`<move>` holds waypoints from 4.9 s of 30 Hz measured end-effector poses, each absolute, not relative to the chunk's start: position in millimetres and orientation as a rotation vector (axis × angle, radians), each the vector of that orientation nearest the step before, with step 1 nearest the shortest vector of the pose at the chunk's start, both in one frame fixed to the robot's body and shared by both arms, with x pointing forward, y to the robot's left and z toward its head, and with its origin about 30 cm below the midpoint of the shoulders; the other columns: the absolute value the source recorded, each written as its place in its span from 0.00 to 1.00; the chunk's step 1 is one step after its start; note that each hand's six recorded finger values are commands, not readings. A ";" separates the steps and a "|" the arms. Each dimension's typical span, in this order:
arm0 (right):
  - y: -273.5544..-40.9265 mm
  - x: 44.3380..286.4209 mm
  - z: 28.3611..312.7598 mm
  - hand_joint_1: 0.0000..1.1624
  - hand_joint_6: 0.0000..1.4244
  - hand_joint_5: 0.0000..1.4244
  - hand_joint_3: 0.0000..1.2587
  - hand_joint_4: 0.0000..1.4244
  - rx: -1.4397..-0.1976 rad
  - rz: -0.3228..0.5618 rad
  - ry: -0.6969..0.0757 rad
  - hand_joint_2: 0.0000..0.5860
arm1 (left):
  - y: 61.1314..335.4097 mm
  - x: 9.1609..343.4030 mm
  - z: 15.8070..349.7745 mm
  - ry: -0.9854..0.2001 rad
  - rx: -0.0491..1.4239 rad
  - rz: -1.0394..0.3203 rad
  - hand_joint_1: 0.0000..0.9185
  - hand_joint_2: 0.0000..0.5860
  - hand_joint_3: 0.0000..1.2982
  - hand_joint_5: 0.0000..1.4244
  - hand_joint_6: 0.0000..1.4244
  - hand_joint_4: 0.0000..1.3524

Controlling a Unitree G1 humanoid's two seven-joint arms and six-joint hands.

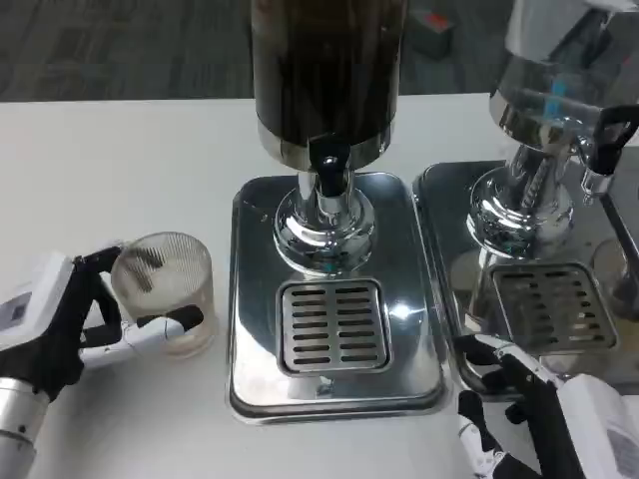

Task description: Grasp the cup under the faucet to collect the drink, then remove the cup.

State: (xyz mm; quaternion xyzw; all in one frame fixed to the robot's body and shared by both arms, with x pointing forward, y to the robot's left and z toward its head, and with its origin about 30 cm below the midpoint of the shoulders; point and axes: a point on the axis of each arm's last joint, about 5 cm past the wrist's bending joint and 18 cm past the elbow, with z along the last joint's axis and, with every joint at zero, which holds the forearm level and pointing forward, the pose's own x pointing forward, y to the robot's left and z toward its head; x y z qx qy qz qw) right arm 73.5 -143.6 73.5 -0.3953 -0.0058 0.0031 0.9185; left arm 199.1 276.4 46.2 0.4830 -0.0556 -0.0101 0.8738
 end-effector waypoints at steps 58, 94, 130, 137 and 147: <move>-137.4 71.4 71.2 0.67 0.44 0.28 0.27 0.23 -0.752 -0.058 -0.018 0.93 | 225.1 201.9 46.6 -0.368 0.816 -0.063 0.49 0.03 0.57 0.78 1.00 0.68; -133.4 81.1 114.7 0.53 0.30 0.23 0.24 0.22 -0.796 -0.098 -0.199 0.96 | 189.5 222.9 37.6 -0.338 0.783 -0.187 0.50 0.01 0.55 0.76 1.00 0.66; -132.3 77.3 115.4 0.50 0.33 0.25 0.28 0.23 -0.734 -0.109 -0.157 0.93 | 187.4 230.3 38.6 -0.341 0.850 -0.216 0.09 0.00 0.42 0.59 0.83 0.45; -132.2 79.6 114.7 0.50 0.34 0.26 0.28 0.24 -0.730 -0.111 -0.160 0.94 | 193.2 230.4 42.0 -0.346 0.841 -0.247 0.01 0.00 0.38 0.54 0.76 0.39; -132.5 79.8 113.7 0.51 0.34 0.26 0.29 0.24 -0.716 -0.114 -0.152 0.94 | 194.1 230.1 44.2 -0.344 0.818 -0.309 0.00 0.00 0.36 0.52 0.72 0.38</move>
